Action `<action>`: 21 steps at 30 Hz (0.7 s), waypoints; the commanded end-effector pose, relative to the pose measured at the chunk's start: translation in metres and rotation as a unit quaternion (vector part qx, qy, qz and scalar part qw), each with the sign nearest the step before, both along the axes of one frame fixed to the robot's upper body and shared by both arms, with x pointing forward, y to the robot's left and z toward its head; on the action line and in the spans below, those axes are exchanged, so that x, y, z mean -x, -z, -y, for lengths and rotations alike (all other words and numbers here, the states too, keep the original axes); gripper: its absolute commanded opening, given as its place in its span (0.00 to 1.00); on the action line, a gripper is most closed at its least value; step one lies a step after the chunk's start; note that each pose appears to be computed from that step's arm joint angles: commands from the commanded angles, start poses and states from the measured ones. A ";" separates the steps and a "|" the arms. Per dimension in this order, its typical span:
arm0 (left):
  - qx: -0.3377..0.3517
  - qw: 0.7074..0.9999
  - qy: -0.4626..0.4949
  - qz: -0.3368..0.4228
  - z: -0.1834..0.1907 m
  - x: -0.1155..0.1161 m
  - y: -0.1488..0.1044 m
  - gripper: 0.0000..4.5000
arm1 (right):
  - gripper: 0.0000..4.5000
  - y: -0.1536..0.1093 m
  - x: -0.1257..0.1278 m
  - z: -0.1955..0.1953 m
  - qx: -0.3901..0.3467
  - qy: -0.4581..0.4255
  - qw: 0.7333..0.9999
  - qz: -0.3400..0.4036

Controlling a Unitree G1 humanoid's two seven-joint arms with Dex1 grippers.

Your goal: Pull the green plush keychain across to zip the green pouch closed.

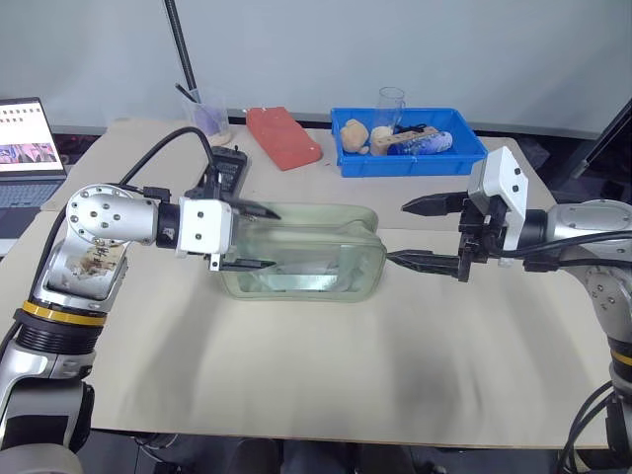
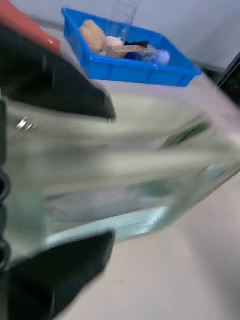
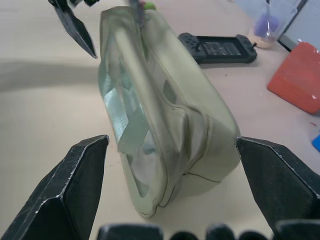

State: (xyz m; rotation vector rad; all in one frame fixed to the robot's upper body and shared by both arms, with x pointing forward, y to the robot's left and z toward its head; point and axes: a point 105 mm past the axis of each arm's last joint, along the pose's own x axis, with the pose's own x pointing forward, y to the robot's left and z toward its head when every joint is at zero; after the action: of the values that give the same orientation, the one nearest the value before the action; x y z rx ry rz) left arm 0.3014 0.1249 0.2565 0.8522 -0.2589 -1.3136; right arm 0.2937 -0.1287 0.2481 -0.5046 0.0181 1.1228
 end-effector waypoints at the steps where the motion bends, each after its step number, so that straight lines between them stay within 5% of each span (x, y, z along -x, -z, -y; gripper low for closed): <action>1: 0.082 0.994 0.052 -0.055 0.022 0.029 -0.037 0.98 | 1.00 0.001 -0.011 -0.006 -0.021 0.004 1.000 0.017; 6: 0.079 0.987 0.083 -0.114 0.034 0.052 -0.043 0.98 | 1.00 0.017 -0.024 -0.006 -0.030 0.008 1.000 0.005; 19: 0.062 0.989 0.009 -0.131 0.011 0.041 -0.023 1.00 | 0.04 0.027 -0.022 -0.010 -0.046 -0.021 0.998 -0.024; 21: 0.107 0.981 -0.048 -0.154 -0.005 0.027 -0.030 1.00 | 0.01 0.030 -0.021 -0.010 -0.041 -0.023 0.998 -0.028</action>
State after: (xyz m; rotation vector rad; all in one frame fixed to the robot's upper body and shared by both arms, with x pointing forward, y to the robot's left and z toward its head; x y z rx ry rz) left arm 0.2663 0.1153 0.2724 0.5100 -0.0954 -1.3834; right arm 0.3186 -0.1197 0.2104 -0.3881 0.0509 1.1623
